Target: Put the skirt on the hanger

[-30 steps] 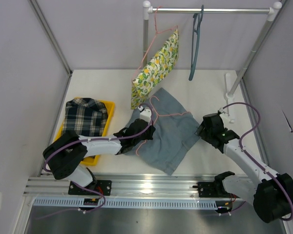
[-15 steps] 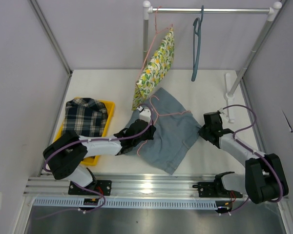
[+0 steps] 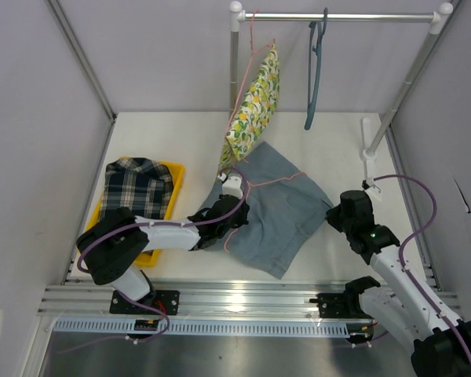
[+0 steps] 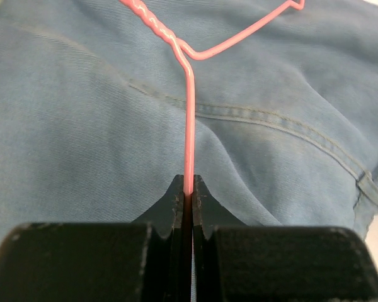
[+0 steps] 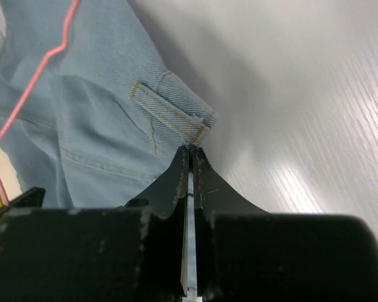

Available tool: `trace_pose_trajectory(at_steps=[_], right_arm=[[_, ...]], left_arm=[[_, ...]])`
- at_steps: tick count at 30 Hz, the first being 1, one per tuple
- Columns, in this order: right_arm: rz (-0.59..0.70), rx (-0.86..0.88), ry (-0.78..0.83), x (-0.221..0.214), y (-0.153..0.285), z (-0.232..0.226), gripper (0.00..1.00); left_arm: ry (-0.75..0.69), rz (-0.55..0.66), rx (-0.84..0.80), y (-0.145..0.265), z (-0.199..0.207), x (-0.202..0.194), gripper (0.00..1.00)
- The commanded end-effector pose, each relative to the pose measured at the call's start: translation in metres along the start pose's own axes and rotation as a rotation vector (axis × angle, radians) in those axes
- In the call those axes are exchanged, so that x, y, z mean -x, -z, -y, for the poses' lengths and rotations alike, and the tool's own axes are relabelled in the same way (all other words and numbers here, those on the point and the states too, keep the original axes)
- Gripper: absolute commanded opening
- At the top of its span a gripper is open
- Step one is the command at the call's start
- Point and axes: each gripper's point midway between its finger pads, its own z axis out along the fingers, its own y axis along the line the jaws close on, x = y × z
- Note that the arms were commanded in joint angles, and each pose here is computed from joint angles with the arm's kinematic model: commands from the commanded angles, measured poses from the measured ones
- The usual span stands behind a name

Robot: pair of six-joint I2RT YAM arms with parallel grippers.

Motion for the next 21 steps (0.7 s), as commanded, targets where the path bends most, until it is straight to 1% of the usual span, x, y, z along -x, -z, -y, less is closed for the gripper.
trace_pose_trajectory(at_steps=[1, 8, 12, 14, 15, 16, 17, 19, 21], right_arm=[[-0.007, -0.087, 0.036, -0.001, 0.012, 0.020, 0.00], [0.028, -0.124, 0.045, 0.013, 0.023, 0.028, 0.00], [0.037, -0.146, 0.034, 0.024, 0.021, 0.034, 0.00], [0.041, -0.167, 0.020, 0.031, 0.014, 0.042, 0.00], [0.020, -0.151, 0.013, 0.029, 0.011, 0.041, 0.00], [0.026, -0.143, 0.005, 0.033, 0.007, 0.040, 0.00], [0.015, -0.163, -0.003, 0.034, 0.002, 0.045, 0.00], [0.017, -0.156, 0.001, 0.036, -0.003, 0.044, 0.03], [0.007, -0.165, 0.001, 0.036, -0.009, 0.047, 0.05]], left_arm=[[0.125, 0.153, 0.071, -0.005, 0.004, 0.043, 0.00], [0.174, 0.212, 0.148, 0.003, -0.007, 0.057, 0.00], [0.152, 0.242, 0.117, 0.007, 0.002, 0.069, 0.00], [0.140, 0.251, 0.060, 0.012, 0.009, 0.070, 0.00], [0.114, 0.272, 0.021, 0.019, 0.016, 0.078, 0.00], [0.105, 0.275, -0.004, 0.023, 0.020, 0.080, 0.00], [0.085, 0.267, -0.026, 0.029, 0.024, 0.075, 0.00], [0.050, 0.298, -0.096, 0.043, 0.034, 0.085, 0.00], [0.013, 0.304, -0.102, 0.054, 0.039, 0.086, 0.00]])
